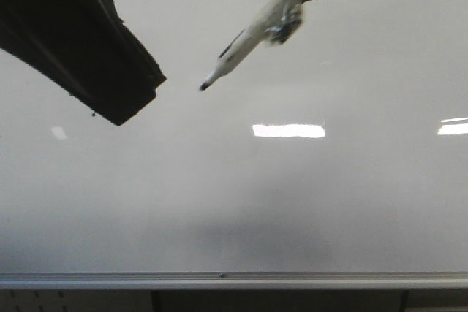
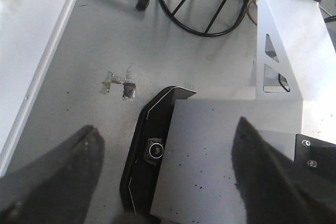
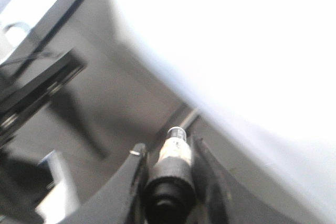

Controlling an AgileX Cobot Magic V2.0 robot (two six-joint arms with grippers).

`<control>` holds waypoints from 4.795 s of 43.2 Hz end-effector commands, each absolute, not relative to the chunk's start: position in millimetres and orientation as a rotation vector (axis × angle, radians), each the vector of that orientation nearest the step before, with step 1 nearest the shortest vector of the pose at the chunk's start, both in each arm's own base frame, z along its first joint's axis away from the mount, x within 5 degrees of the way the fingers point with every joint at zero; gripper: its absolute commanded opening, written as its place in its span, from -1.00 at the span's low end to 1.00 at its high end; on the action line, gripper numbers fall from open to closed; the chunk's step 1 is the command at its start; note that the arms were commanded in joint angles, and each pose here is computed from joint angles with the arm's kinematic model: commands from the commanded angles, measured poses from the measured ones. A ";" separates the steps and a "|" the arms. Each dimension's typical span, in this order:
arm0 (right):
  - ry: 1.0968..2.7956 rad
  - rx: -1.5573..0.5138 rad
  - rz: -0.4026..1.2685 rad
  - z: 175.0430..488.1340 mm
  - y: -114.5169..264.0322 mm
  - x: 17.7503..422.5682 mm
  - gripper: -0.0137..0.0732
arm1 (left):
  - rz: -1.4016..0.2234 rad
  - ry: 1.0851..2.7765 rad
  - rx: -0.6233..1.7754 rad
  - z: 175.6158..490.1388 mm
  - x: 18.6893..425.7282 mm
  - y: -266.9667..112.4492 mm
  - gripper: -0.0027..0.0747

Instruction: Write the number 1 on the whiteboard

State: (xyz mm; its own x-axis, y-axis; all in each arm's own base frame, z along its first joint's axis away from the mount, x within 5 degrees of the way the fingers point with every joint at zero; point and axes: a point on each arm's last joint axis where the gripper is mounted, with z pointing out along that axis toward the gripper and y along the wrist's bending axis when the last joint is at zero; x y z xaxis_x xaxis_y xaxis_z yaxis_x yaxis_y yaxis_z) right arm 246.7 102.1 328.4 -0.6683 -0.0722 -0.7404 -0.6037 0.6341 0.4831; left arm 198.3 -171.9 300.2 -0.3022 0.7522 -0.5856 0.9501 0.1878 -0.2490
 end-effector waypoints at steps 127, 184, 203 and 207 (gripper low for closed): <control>1.909 -0.374 0.642 367.9 84.7 247.9 -0.94 | -0.295 1.873 0.399 326.8 163.5 -54.0 -0.98; 1.948 -0.937 1.172 398.8 128.0 193.4 -0.94 | -0.961 1.834 1.391 339.6 168.4 -215.2 0.11; 1.947 -0.935 1.175 399.0 128.1 193.4 -0.78 | -0.947 1.810 1.394 344.5 169.7 -215.8 -0.98; 1.941 -0.919 1.163 399.9 127.7 194.4 -0.40 | -0.918 1.814 1.412 342.0 170.8 -214.6 -0.98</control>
State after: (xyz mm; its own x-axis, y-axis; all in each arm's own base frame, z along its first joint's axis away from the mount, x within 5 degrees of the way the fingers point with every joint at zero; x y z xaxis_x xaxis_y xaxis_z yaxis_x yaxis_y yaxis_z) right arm 199.2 125.9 379.2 -0.5488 -0.3015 -0.7797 -0.8201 0.3750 0.4322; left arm 173.5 -214.3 323.7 -0.2373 0.5671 -0.7887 0.9702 0.1789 -0.1633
